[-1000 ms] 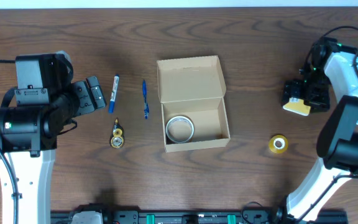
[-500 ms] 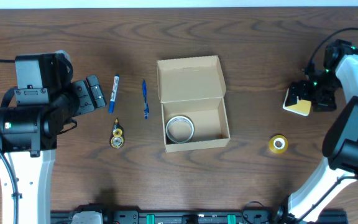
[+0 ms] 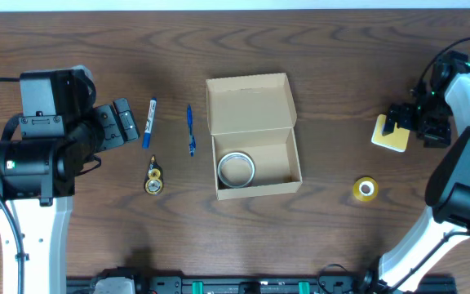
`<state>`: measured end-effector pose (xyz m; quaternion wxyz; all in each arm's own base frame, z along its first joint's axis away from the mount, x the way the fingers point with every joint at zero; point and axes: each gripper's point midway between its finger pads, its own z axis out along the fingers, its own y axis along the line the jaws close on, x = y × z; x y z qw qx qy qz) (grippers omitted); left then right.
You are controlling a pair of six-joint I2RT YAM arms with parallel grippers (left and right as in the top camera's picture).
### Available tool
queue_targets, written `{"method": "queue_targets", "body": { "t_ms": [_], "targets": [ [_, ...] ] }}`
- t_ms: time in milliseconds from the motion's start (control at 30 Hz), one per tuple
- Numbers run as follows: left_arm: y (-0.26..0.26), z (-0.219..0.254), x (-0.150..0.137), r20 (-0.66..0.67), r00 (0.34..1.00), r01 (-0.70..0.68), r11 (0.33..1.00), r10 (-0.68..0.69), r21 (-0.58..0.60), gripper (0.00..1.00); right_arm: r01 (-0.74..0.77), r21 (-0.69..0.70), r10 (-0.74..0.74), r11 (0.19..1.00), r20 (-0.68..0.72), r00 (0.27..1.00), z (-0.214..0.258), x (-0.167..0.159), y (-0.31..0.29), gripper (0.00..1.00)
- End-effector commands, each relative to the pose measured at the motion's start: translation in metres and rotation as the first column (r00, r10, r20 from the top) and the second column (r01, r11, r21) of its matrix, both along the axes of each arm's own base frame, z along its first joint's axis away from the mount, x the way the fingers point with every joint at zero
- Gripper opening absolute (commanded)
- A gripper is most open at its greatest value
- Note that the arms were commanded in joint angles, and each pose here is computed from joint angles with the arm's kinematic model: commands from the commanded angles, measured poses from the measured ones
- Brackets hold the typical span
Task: Pack container
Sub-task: 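Lower the right gripper and grasp the yellow notepad's edge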
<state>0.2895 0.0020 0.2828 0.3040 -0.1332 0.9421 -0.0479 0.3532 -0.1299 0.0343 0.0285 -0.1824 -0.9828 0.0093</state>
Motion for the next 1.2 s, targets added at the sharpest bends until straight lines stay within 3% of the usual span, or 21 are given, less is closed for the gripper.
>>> {"method": "queue_targets", "body": {
  "t_ms": [0, 400, 1167],
  "targets": [
    [0.001, 0.004, 0.001, 0.008, 1.0, 0.015, 1.0, -0.015, 0.01, 0.95, 0.044, -0.025, -0.044, 0.999, 0.01, 0.999, 0.001, -0.002, -0.002, 0.99],
    [0.001, 0.003, 0.0, 0.004, 1.0, 0.015, 1.0, -0.015, 0.01, 0.95, -0.119, 0.034, 0.117, 0.992, 0.064, 0.991, -0.017, 0.015, 0.044, 0.99],
    [0.001, 0.003, -0.001, 0.001, 1.0, 0.015, 1.0, -0.015, 0.01, 0.95, -0.121, 0.02, 0.12, 0.993, 0.04, 0.992, -0.017, 0.007, 0.031, 0.99]
  ]
}}
